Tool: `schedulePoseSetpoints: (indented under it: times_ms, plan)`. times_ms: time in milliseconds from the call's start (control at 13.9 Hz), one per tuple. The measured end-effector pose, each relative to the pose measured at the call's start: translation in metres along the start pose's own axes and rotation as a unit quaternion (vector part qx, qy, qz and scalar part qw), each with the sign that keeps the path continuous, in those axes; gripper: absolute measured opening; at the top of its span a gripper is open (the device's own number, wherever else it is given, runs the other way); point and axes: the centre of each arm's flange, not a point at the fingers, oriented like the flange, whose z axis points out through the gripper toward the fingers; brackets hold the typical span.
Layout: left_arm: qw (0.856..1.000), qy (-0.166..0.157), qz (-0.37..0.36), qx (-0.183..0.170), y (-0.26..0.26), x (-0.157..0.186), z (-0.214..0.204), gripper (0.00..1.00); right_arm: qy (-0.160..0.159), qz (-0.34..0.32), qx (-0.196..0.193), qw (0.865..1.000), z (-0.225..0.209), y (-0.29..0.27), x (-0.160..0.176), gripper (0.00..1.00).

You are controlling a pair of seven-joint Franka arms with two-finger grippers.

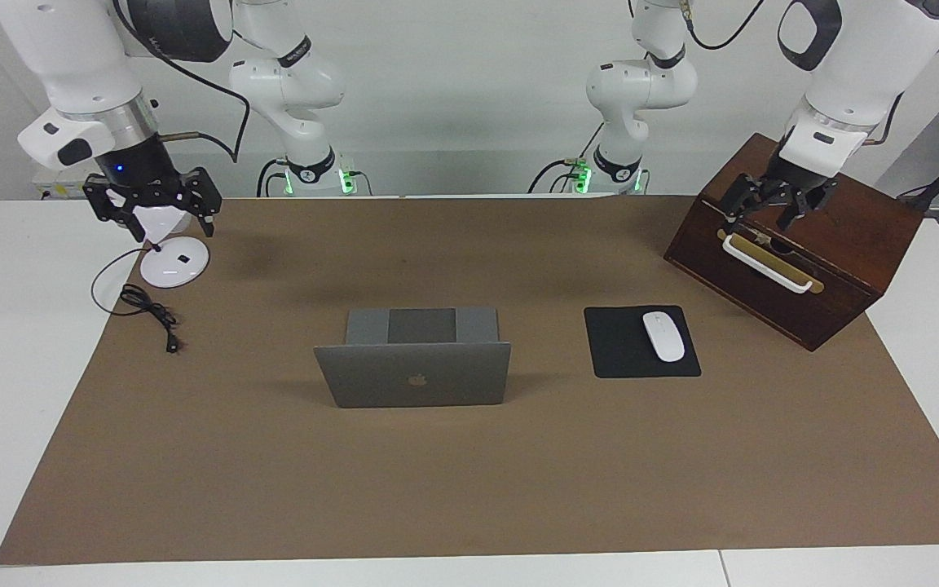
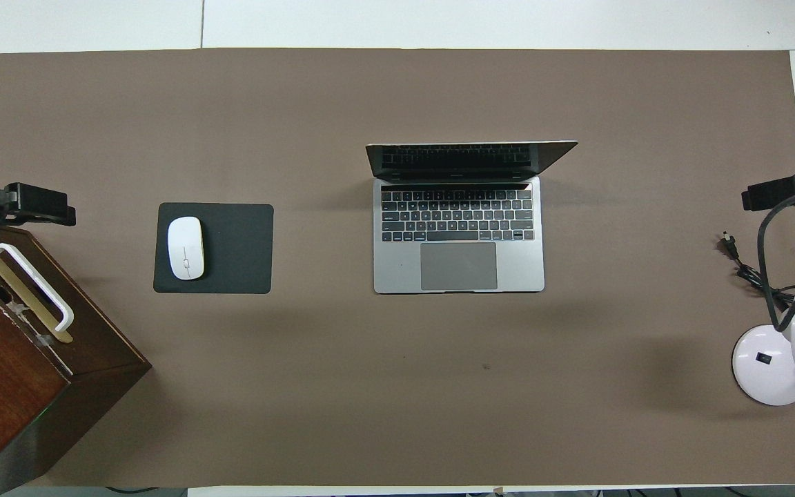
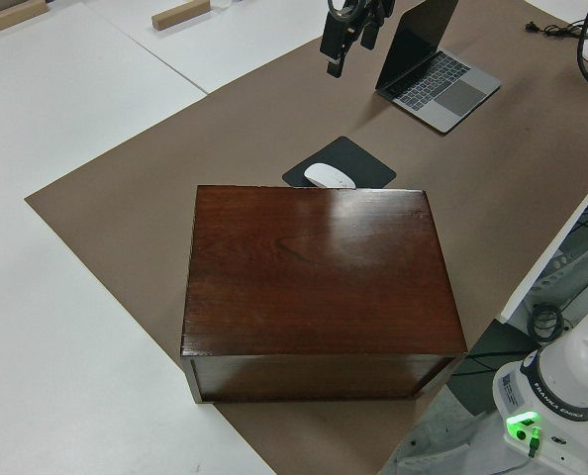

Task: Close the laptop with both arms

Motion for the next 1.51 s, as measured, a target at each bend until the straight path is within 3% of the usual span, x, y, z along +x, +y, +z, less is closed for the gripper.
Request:
schedulePoseSetpoints:
  times_ms: [505,1081,1297,1441,1514]
  plan:
    - [1.0,0.0,0.0,0.0,0.0,0.0,0.0,1.0,0.017,-0.001,-0.003,1.0,0.003,0.001,0.013,1.0]
    - [1.0,0.001,0.0,0.0,0.0,0.0,0.0,1.0,0.072,-0.016,-0.01,0.997,-0.011,-0.013,0.053,1.0]
    - [1.0,0.001,0.0,0.0,0.0,0.0,0.0,1.0,0.106,-0.029,-0.012,0.994,-0.011,-0.027,0.077,0.89]
    - [1.0,0.001,0.0,0.0,0.0,0.0,0.0,1.0,0.132,-0.038,-0.013,0.99,-0.01,-0.038,0.096,0.7]
    - [1.0,0.001,0.0,0.0,0.0,0.0,0.0,1.0,0.146,-0.044,-0.014,0.988,-0.009,-0.046,0.106,0.7]
